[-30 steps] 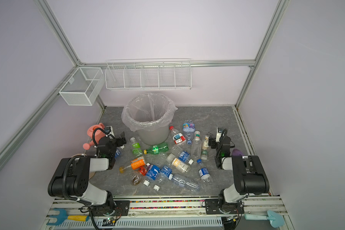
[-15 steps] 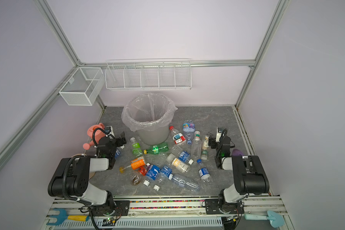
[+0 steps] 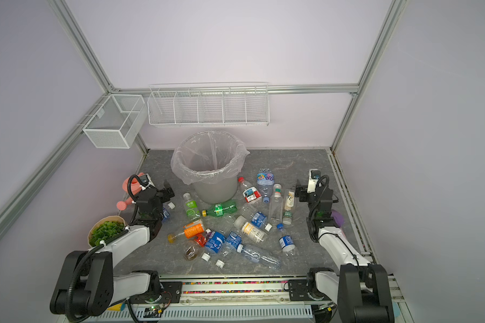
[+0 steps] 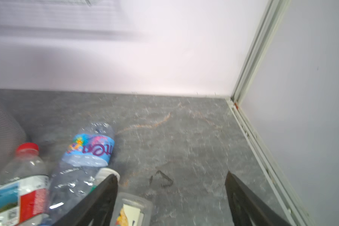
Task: Throw the plastic bottles in the bin
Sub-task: Pick up the plastic bottle from the center of the table.
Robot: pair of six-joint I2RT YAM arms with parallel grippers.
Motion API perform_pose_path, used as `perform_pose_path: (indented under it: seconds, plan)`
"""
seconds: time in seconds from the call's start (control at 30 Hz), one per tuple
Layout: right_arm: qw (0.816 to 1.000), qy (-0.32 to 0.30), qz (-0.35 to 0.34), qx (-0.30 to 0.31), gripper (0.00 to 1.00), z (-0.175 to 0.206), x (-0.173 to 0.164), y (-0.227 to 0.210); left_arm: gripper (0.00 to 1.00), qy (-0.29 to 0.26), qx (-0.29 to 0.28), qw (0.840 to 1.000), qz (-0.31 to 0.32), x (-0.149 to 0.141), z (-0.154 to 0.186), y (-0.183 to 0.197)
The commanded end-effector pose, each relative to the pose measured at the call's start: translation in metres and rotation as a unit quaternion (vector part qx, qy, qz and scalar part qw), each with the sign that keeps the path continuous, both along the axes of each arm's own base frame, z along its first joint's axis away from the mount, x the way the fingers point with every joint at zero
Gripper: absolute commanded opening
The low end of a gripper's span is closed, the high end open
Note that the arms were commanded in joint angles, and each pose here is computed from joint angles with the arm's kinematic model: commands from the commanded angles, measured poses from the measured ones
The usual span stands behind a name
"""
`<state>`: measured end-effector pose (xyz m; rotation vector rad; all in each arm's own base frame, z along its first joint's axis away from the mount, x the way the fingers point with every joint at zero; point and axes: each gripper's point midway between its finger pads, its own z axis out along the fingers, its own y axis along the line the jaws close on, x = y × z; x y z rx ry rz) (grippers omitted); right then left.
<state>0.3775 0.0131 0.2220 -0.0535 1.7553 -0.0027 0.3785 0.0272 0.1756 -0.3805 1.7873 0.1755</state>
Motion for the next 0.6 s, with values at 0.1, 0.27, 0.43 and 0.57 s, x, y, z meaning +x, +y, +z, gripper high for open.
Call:
perform_pose_path:
  seconds: [0.1, 0.27, 0.43, 0.57]
  plan:
    - [0.945, 0.188, -0.208, 0.17, 0.89, 0.003, -0.043, -0.042, 0.99, 0.055, -0.091, 0.992, 0.065, -0.007, 0.022, 0.01]
    - [0.94, 0.261, -0.129, 0.177, 0.91, 0.008, -0.041, -0.008, 0.99, 0.066, -0.107, 0.992, 0.013, -0.013, 0.057, -0.016]
    - [0.959, 0.226, -0.037, 0.168, 0.88, 0.04, -0.059, 0.023, 0.99, 0.048, -0.129, 0.99, -0.017, -0.041, 0.089, -0.025]
    - [0.958, 0.246, -0.011, 0.147, 0.88, 0.044, -0.074, 0.034, 0.99, 0.042, -0.166, 0.983, -0.067, -0.063, 0.1, -0.041]
